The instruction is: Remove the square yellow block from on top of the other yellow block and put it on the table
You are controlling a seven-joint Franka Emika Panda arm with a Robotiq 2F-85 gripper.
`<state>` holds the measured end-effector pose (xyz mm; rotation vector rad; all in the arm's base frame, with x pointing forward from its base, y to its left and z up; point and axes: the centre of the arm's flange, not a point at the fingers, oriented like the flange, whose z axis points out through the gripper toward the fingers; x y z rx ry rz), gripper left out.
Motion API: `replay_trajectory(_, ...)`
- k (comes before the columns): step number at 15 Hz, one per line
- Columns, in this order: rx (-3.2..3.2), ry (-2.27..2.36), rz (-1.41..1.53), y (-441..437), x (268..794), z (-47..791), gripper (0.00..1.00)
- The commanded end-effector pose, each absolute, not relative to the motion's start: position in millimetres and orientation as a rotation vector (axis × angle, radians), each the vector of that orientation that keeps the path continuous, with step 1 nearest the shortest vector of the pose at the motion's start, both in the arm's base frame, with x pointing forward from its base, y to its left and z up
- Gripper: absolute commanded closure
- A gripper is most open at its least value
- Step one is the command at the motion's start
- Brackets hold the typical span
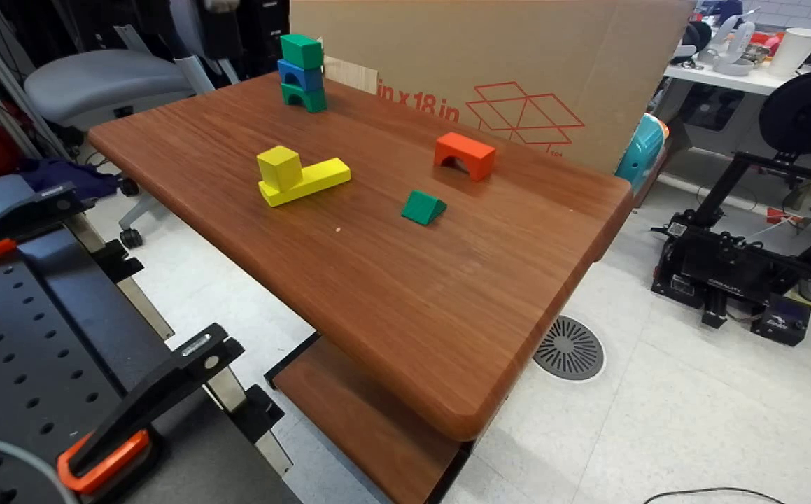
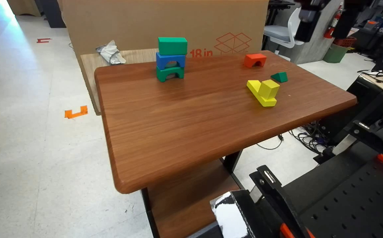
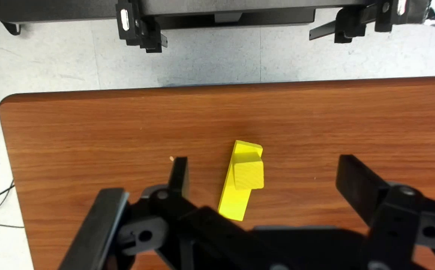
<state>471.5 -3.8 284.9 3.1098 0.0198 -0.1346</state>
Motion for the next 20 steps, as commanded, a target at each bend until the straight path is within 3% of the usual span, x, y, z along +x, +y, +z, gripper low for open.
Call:
replay_trajectory(1,3.136,0.023,-0.157,-1,509,257,0.00)
replay_trajectory(16,3.123,0.045,-0.265,10,550,179,0.00)
replay_trajectory(17,3.122,0.049,-0.273,11,551,177,0.04)
replay_trajectory(18,3.116,0.042,-0.275,12,551,174,0.28)
replay_trajectory(20,3.116,0.037,-0.286,13,553,171,0.34)
